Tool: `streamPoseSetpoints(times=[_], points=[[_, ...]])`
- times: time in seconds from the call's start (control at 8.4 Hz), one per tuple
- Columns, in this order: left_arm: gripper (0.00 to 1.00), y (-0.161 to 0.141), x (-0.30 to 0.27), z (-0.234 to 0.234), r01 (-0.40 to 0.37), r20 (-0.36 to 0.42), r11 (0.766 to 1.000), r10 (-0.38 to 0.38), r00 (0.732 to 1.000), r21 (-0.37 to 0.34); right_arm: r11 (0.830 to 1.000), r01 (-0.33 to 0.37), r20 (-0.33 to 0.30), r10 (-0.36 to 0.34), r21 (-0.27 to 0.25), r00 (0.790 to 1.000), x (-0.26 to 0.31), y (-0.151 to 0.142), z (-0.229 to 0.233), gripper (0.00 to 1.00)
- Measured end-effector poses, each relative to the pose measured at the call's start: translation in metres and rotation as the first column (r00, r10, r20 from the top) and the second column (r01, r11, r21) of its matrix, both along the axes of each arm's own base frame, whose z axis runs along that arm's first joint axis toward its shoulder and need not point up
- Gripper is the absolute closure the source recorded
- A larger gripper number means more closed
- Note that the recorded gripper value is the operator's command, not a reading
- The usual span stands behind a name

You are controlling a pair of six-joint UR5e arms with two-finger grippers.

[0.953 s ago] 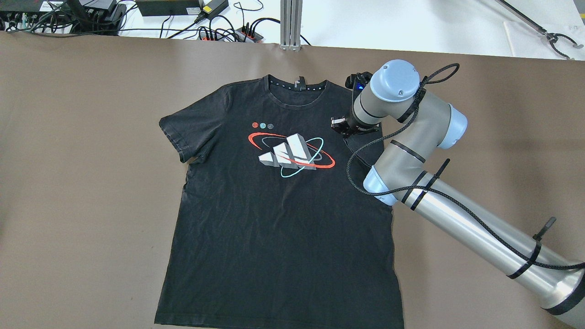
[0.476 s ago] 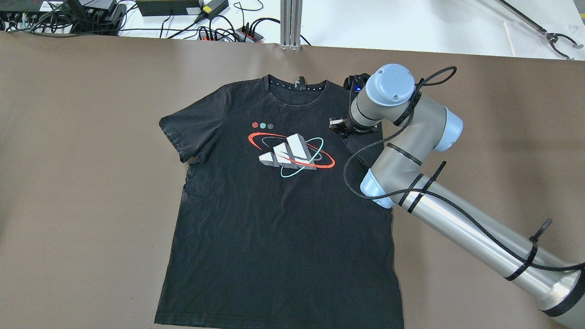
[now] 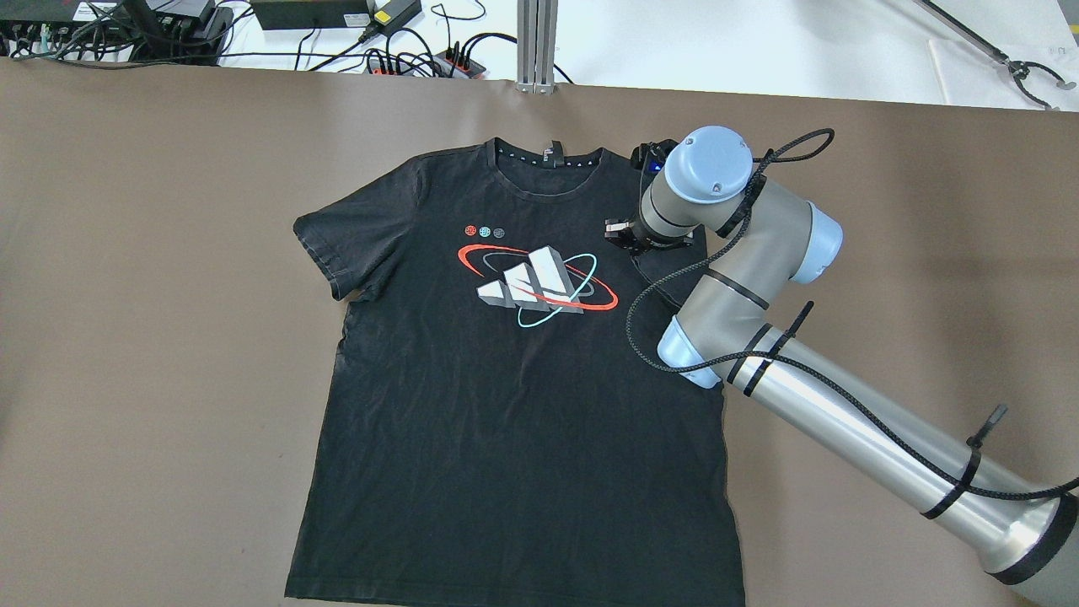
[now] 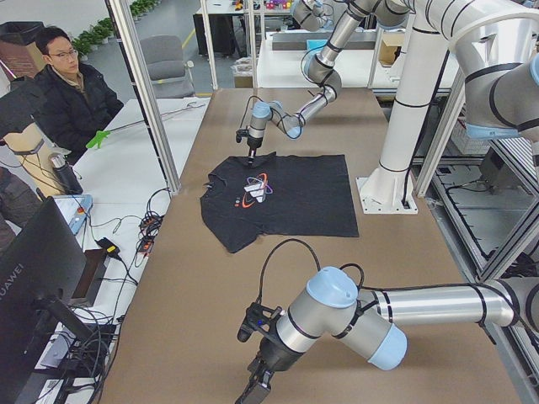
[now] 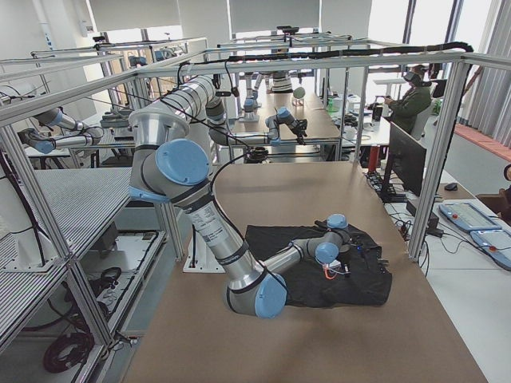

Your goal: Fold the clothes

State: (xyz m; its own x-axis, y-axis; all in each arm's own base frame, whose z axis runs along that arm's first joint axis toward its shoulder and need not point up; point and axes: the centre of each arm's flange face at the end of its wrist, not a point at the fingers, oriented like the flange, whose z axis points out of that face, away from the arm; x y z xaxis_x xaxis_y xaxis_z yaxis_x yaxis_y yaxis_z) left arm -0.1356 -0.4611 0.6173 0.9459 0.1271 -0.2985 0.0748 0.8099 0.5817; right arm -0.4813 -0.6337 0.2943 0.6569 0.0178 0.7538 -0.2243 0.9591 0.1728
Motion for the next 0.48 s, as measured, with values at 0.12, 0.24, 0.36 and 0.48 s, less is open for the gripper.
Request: streamPoseSetpoints(times=[0.12,0.24,0.36,0.48], points=[[0.07,0.0003,0.0000,0.0002,0.000,0.000,1.000,0.000,1.000,0.000,1.000,-0.007,-0.009,0.007,0.006,1.000,-0.0039,0.0009,0.0006,0.06],[0.06,0.0004,0.0000,0.0001,0.000,0.000,1.000,0.000,1.000,0.000,1.000,-0.013,-0.015,0.013,0.011,1.000,-0.0068,0.0025,0.0008,0.06],[0.06,0.0006,0.0000,0.0001,0.000,0.000,1.000,0.000,1.000,0.001,1.000,-0.013,-0.018,0.013,0.015,1.000,-0.0072,0.0040,0.0024,0.06],[0.06,0.0006,0.0000,0.0000,0.000,0.000,1.000,0.000,1.000,0.001,1.000,-0.010,-0.024,0.011,0.013,1.000,-0.0046,0.0066,0.0100,0.06]])
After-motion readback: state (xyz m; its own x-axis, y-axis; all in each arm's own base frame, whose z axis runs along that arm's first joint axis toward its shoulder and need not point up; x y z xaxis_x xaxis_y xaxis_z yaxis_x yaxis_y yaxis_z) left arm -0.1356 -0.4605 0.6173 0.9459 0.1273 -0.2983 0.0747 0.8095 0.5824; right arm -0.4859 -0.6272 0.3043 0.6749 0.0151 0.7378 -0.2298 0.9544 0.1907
